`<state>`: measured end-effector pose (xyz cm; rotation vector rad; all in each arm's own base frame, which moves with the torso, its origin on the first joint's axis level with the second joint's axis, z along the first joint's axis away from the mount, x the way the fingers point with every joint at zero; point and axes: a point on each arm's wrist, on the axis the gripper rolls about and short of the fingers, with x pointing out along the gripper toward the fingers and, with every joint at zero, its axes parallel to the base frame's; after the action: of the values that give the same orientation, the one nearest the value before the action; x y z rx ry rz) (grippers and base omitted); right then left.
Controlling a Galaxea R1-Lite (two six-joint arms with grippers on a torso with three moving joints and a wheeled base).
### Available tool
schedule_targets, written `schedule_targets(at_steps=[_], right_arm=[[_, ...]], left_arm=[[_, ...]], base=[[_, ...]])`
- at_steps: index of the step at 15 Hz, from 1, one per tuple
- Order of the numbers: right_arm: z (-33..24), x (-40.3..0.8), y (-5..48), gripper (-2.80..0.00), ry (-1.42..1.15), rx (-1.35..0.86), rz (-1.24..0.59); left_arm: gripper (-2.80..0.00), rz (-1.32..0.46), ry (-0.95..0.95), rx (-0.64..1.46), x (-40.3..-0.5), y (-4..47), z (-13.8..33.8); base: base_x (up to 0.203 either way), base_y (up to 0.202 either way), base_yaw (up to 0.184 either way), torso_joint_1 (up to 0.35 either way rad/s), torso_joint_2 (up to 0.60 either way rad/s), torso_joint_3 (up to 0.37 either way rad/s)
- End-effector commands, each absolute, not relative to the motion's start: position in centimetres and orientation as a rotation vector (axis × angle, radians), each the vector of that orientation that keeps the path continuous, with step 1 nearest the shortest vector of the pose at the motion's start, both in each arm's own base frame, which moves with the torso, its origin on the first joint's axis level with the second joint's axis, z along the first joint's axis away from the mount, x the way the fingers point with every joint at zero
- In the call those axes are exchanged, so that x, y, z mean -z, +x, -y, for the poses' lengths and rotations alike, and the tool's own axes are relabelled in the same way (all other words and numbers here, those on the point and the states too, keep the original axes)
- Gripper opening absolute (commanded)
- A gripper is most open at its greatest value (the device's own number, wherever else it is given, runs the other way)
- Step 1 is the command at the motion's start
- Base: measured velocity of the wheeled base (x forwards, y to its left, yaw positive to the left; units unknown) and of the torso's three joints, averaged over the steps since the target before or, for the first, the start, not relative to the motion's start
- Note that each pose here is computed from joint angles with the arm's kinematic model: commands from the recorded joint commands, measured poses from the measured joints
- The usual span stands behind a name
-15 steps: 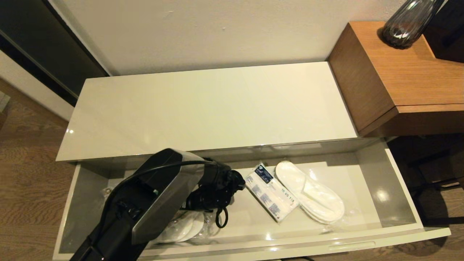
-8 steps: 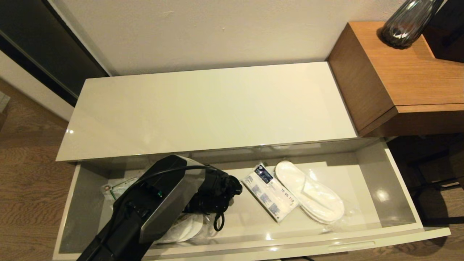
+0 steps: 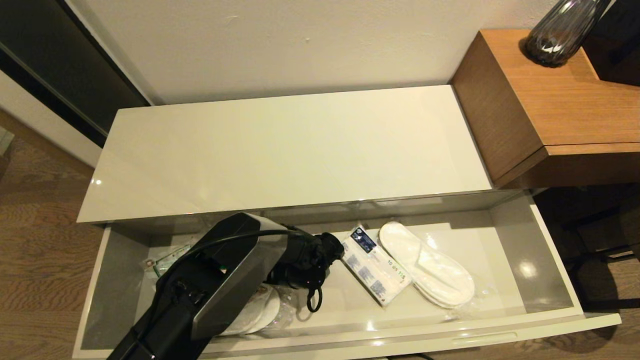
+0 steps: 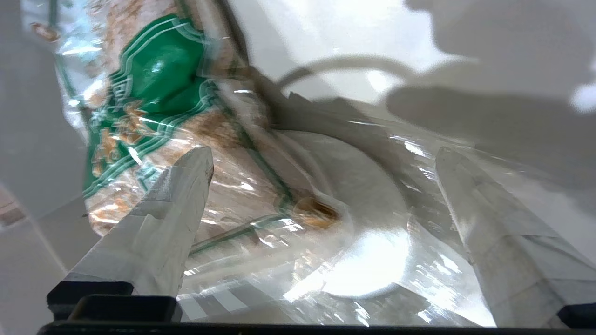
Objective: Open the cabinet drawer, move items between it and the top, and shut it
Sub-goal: Take out the solid drinks from the drawer
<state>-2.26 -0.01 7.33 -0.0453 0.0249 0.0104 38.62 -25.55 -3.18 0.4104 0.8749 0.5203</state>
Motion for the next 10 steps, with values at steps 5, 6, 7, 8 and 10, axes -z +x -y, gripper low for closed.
schedule_targets(at_steps=[5, 6, 7, 8, 10], right_arm=[[0.0, -7.3, -2.2, -2.80, -0.046, -0.010, -0.027], [0.0, -7.3, -2.2, -2.80, -0.046, -0.010, -0.027], [0.0, -7.3, -2.2, -2.80, -0.046, -0.011, -0.027], [0.0, -7.3, -2.2, -2.80, -0.046, -0.011, -0.027], [0.0, -7.3, -2.2, -2.80, -0.046, -0.010, -0.027]], left_arm=[[0.00, -0.902, 0.460, -0.669, 6.4, 40.7, 21.0], [0.00, -0.904, 0.453, -0.681, 6.7, 41.1, 20.4], [0.00, -0.902, 0.446, -0.690, 7.0, 41.5, 20.0], [0.00, -0.889, 0.446, -0.712, 7.2, 41.8, 19.4], [0.00, -0.853, 0.468, -0.757, 7.2, 42.2, 18.7]], base=[[0.000, 0.000, 0.000, 0.000, 0.00, 0.000], [0.000, 0.000, 0.000, 0.000, 0.00, 0.000], [0.000, 0.000, 0.000, 0.000, 0.00, 0.000], [0.000, 0.000, 0.000, 0.000, 0.00, 0.000], [0.000, 0.000, 0.000, 0.000, 0.00, 0.000]])
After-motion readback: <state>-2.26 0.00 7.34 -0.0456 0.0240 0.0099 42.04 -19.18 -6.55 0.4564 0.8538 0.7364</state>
